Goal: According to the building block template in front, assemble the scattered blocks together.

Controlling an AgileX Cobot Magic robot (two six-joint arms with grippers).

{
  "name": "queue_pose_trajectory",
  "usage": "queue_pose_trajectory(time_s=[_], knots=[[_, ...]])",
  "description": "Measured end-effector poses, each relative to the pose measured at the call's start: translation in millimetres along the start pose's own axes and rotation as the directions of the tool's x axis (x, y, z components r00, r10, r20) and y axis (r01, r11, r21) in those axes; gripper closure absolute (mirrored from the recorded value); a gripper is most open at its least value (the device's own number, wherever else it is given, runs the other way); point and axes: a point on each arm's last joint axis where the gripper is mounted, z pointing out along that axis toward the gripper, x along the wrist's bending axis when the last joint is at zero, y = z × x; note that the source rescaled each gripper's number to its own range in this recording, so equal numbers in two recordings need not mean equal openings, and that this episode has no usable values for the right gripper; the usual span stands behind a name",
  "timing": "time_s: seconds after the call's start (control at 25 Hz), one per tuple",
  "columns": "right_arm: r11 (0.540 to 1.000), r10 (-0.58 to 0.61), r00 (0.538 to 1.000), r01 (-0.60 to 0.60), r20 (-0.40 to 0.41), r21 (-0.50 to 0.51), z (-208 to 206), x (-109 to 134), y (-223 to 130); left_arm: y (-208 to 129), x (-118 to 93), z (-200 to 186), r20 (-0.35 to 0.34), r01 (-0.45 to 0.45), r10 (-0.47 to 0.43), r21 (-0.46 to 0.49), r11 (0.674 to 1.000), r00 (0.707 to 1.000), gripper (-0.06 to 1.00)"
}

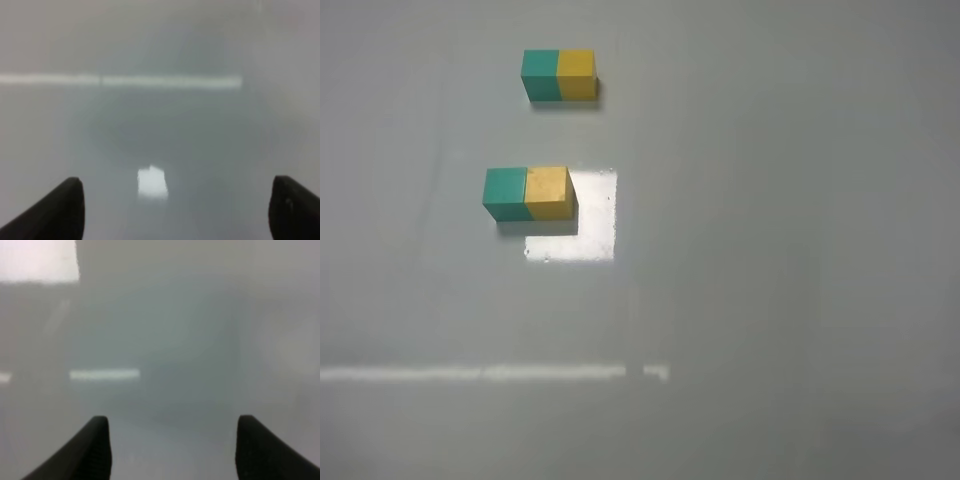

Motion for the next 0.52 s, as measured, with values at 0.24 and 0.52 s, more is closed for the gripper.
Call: queue_pose_trajectory(time_s=[0.24, 0.52], knots=[[1.0, 0.0, 1.0, 0.0, 0.0, 0.0, 0.0, 0.0, 0.0, 1.2, 0.4, 8.9, 0.003, 0.024, -0.024, -0.052, 0.998, 1.0, 0.22], [1.0, 0.0, 1.0, 0.0, 0.0, 0.0, 0.0, 0.0, 0.0, 2.1, 0.4, 8.9, 0.003, 0.029, -0.029, -0.062, 0.998, 1.0, 0.22]])
